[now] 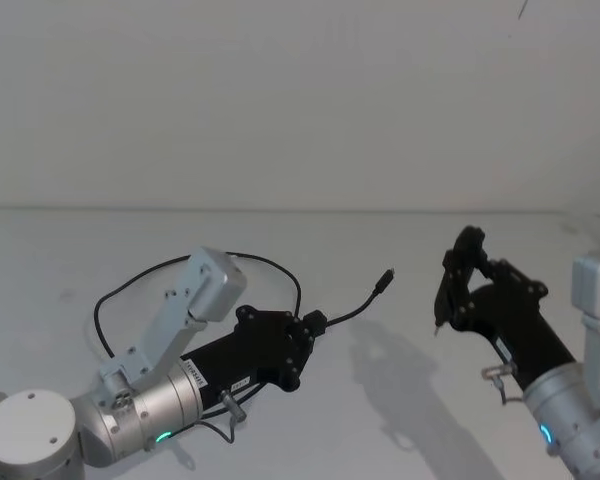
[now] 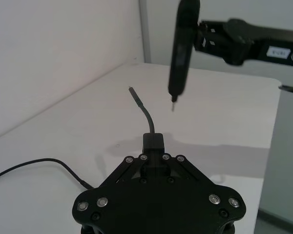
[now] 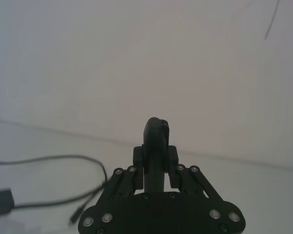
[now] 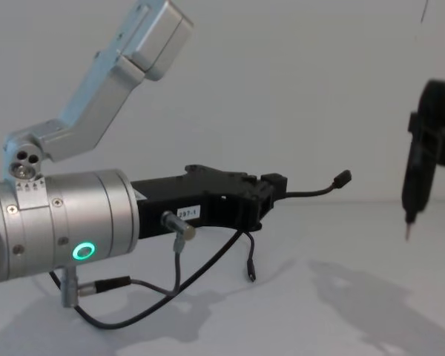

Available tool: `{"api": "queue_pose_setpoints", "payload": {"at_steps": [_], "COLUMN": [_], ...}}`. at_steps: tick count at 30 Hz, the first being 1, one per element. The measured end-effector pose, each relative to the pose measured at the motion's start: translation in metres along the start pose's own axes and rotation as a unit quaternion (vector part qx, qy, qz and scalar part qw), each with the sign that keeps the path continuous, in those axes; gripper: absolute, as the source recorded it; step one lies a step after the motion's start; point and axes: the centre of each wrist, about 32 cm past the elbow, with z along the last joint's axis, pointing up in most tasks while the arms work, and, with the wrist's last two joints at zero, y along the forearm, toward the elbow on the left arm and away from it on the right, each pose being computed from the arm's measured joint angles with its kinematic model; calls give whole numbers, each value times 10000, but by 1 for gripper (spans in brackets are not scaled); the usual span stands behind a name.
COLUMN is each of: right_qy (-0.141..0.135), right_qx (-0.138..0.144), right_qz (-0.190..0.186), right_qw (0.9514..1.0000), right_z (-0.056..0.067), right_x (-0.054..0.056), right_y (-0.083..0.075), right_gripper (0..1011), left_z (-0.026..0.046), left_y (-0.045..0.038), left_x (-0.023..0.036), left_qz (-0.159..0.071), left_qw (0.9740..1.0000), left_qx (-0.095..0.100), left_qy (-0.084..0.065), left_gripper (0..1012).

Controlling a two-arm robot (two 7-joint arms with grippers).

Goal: Pick up the data cable with the one hand.

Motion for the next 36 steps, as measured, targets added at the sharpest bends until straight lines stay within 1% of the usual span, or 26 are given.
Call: {"api": "queue_pose_setpoints", "payload": {"at_steps": [1,5,14,24,36], "right_qy": [-13,-26,17,46,88], "right_qx": [91,296,663,781,773], "right_qz": [21,91,236,286,334], "right_qw": [10000,9995,9975,9965,9964], "right_z": [24,87,191,215,214], "right_x": [-3,-11,-69,-102,-131], "right_y": [39,152,385,509,558], "right_gripper": [279,279,279,279,279], "left_z": [1,8,17,21,24], "left_y": [2,7,16,21,23], "left_x": [1,2,4,5,6], "left_qz": [-1,-11,-20,-24,-27], "left_qw": [10000,10000,10000,10000,10000], "left_qx": [-2,-12,-20,-24,-28], "left_qy": [2,6,8,13,14], "left_gripper": [0,0,0,0,0]}}
